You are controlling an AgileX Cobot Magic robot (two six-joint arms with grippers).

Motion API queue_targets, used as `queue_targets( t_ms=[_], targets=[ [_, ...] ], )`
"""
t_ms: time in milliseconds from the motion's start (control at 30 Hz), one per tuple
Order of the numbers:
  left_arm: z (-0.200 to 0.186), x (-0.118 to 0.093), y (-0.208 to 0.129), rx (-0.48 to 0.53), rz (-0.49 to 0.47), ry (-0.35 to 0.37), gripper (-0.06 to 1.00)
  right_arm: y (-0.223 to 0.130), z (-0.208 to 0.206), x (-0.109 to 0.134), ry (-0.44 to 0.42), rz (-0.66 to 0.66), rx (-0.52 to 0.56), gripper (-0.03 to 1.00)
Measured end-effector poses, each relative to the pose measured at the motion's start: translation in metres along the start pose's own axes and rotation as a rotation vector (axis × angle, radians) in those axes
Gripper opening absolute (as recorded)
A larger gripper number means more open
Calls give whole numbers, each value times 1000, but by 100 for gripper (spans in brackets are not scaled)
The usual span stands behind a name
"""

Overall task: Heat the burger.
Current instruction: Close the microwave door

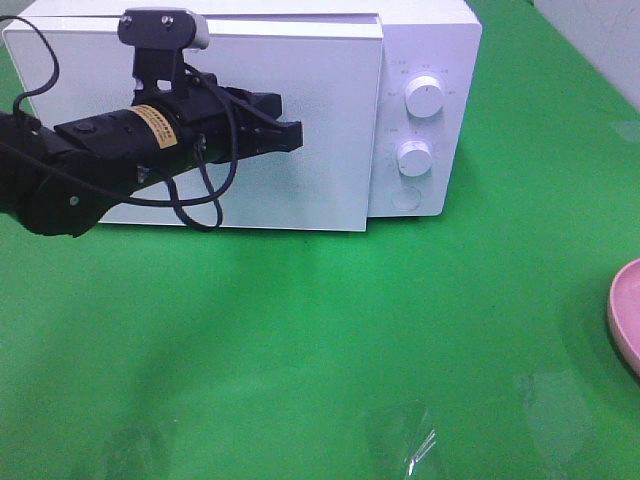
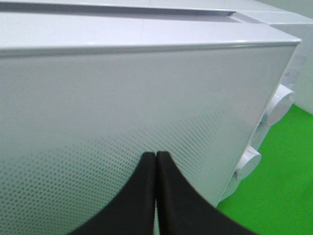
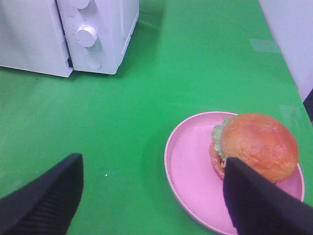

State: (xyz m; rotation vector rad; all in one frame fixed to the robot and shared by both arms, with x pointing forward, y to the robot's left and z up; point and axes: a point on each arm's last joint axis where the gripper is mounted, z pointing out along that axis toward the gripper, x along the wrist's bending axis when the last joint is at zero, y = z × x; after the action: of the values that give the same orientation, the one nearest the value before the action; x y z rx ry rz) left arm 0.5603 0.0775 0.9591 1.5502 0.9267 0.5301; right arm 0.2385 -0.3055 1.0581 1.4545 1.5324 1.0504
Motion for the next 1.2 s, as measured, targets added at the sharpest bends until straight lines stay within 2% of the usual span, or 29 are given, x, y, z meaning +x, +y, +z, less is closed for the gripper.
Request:
queue_targets(
  t_ms=[700, 900, 1200],
  targets=[
    [36, -10, -2, 49, 28, -19, 0, 0, 0, 0, 0, 0, 0, 76],
    [48, -16, 1, 37, 59, -47, 0, 0, 0, 0, 0, 0, 0, 76],
    [57, -17, 3, 29, 65, -51, 0, 0, 0, 0, 0, 0, 0, 76]
  ],
)
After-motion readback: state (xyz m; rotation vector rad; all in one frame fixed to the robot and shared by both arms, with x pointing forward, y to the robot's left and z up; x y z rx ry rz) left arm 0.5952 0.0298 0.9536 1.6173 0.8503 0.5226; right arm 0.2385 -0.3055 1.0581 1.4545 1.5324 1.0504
